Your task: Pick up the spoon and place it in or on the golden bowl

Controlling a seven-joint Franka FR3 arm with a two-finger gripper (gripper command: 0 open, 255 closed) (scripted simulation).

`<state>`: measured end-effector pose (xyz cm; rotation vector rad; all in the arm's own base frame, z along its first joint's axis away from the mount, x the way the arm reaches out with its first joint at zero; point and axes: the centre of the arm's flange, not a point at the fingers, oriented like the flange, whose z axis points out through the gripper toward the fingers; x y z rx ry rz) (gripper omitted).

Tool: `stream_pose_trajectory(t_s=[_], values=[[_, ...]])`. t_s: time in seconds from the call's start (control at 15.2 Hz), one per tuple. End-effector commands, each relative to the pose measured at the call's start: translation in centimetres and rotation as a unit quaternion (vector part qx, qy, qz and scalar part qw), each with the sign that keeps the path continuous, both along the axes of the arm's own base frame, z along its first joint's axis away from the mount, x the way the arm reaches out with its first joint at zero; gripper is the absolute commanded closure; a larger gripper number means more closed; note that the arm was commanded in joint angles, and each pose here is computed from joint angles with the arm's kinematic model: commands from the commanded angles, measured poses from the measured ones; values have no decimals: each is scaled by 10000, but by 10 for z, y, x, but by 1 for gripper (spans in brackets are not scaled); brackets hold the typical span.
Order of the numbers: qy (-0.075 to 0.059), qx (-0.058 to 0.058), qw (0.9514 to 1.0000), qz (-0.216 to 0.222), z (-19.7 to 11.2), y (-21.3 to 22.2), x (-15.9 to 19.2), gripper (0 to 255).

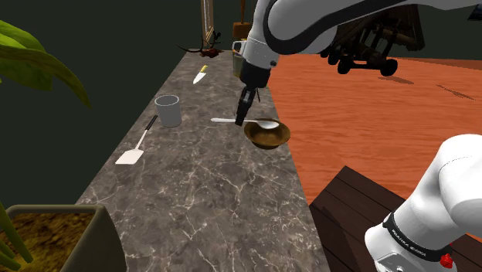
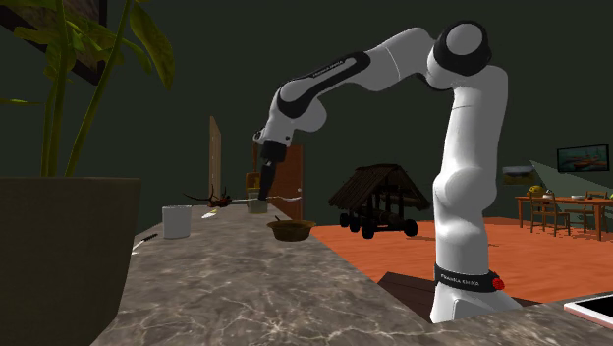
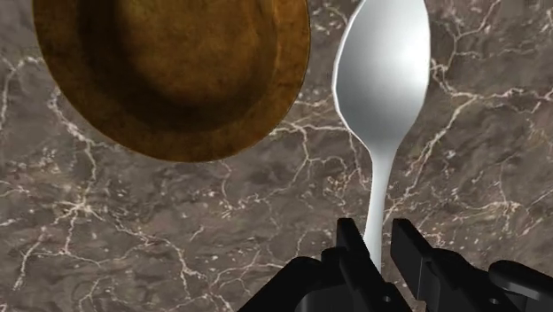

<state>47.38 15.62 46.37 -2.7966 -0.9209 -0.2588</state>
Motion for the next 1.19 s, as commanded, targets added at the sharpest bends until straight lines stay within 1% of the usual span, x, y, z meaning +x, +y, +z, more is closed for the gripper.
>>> stream_pose_trajectory(t_s=[0.0,0.46,1.12], values=[[-1,1,10000,8,1,-26,-1,255],[-1,1,10000,8,4,-120,4,255],[-1,1,10000,8,-48,-120,4,255]])
